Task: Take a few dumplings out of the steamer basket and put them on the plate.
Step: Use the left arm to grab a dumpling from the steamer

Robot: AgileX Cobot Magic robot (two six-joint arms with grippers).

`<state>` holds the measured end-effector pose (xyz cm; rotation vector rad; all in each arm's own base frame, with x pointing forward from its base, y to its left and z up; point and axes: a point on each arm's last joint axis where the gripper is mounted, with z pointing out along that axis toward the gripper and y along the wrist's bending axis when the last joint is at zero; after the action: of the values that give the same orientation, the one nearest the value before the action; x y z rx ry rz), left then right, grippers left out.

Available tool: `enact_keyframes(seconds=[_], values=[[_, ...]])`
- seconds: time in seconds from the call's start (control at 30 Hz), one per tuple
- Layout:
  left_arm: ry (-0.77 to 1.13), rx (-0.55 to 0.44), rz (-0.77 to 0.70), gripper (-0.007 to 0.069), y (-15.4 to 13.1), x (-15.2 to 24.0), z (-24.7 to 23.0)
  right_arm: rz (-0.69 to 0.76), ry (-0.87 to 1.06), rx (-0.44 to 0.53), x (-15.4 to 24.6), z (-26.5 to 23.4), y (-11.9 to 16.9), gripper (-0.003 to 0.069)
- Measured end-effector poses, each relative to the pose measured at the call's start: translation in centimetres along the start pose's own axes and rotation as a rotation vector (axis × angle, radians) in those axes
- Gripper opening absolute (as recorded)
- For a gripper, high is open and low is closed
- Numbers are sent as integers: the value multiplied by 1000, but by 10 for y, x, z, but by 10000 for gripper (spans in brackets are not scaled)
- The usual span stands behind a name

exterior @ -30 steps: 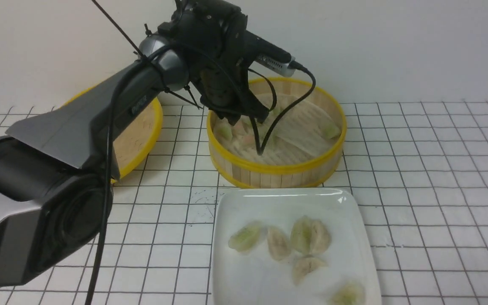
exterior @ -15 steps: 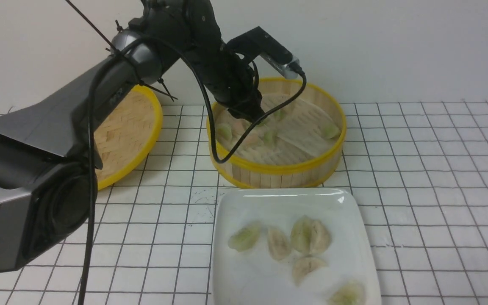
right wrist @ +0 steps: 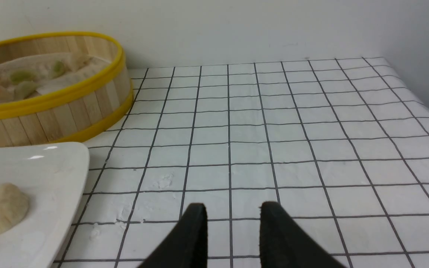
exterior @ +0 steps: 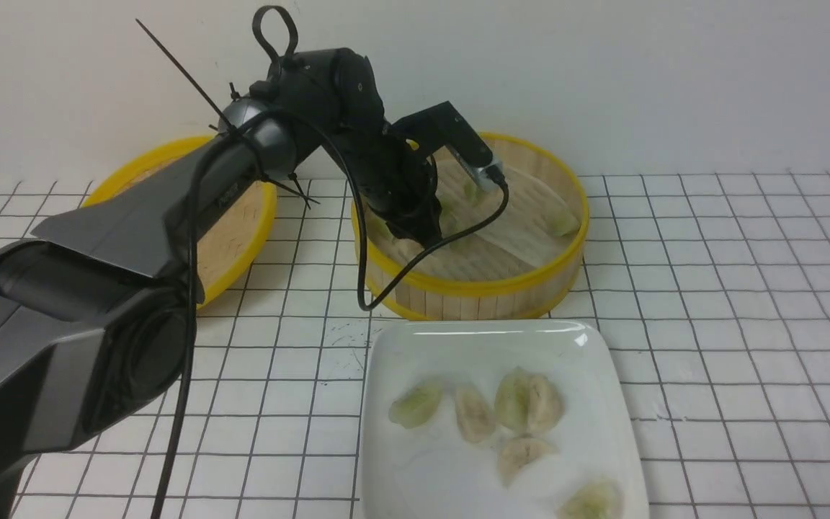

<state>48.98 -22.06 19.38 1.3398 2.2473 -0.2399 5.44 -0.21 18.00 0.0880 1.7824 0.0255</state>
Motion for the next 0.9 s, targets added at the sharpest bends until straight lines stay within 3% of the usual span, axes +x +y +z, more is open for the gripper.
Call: enact_keyframes(seconds=[0.37, 0.9], values=[[-8, -11, 5, 239, 1, -1, 1, 0, 0, 0, 0, 0, 0, 192], [-22, -30, 3, 239, 4, 1, 7, 0, 0, 0, 0, 0, 0, 192]])
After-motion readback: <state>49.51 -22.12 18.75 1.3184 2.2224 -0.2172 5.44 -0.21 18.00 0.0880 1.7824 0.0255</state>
